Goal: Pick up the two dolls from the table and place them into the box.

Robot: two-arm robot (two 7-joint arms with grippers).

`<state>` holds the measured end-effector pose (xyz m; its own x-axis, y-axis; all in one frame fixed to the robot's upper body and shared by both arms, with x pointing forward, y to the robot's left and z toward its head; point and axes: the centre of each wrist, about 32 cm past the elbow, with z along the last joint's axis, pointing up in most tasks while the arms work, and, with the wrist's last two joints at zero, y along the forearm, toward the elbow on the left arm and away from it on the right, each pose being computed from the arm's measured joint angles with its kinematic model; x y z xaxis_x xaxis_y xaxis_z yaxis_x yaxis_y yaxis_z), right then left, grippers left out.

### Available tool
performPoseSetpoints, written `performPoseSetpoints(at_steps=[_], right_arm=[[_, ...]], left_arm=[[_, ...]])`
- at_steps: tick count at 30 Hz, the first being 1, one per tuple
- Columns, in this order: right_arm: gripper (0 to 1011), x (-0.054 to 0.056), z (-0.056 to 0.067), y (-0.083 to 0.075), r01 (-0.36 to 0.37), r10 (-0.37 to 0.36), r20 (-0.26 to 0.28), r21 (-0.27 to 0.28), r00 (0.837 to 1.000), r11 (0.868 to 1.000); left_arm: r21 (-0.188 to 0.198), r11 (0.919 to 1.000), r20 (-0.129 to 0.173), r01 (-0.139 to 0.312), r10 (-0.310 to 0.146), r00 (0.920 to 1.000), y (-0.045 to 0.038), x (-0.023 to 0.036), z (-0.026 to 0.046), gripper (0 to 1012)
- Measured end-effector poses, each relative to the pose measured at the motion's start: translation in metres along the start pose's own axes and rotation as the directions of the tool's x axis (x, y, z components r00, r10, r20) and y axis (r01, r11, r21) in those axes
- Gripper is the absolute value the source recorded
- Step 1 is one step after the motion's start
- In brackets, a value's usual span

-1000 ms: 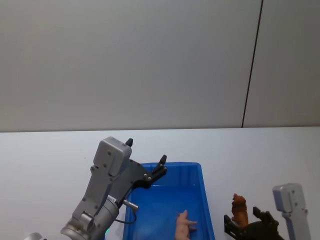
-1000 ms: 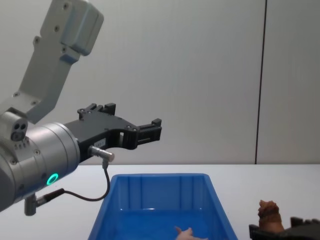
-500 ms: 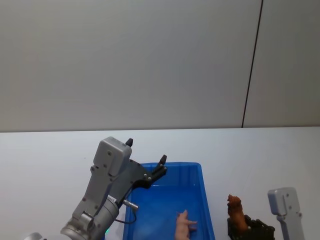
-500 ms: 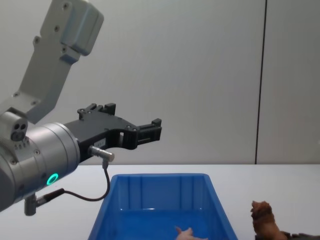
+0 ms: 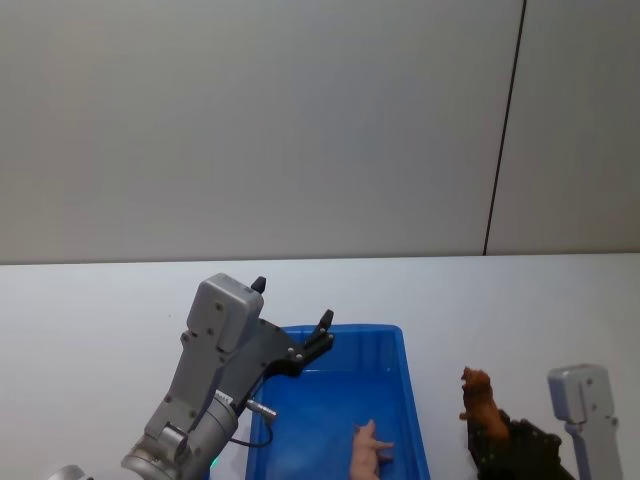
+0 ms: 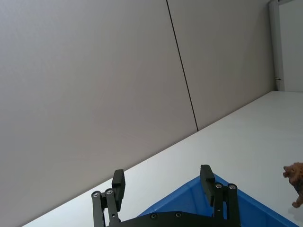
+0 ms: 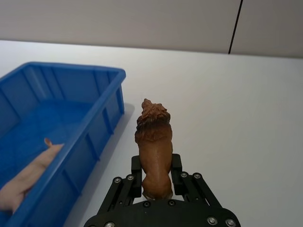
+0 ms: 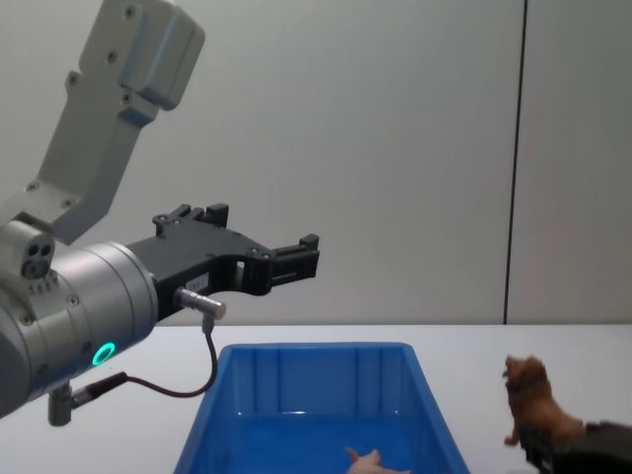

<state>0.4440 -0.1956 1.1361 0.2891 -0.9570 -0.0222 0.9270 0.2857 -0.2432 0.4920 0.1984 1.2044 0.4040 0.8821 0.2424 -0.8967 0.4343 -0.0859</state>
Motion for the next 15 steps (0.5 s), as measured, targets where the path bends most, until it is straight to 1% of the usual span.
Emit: performPoseSetpoints(at_steps=[6, 9, 12, 15], right_arm=[[345, 0.001, 0.007, -0.001, -0.014, 0.013, 0.029, 0.054, 0.999, 0.998], [345, 0.001, 0.013, 0.000, -0.046, 0.042, 0.047, 0.091, 0.998, 0.995], [345, 0.001, 0.017, 0.001, -0.069, 0.063, 0.057, 0.110, 0.996, 0.992], [345, 0.000, 0.023, 0.005, -0.111, 0.102, 0.071, 0.137, 0.992, 0.984]], left_arm=[[0.000, 1.0000, 0.000, 0.000, 0.000, 1.0000, 0.0000, 0.0000, 0.0000, 1002], [0.000, 1.0000, 0.000, 0.000, 0.000, 1.0000, 0.0000, 0.0000, 0.0000, 1001], [0.000, 1.0000, 0.000, 0.000, 0.000, 1.0000, 0.0000, 0.0000, 0.0000, 1002], [0.000, 1.0000, 0.000, 0.000, 0.000, 1.0000, 0.0000, 0.0000, 0.0000, 1002]])
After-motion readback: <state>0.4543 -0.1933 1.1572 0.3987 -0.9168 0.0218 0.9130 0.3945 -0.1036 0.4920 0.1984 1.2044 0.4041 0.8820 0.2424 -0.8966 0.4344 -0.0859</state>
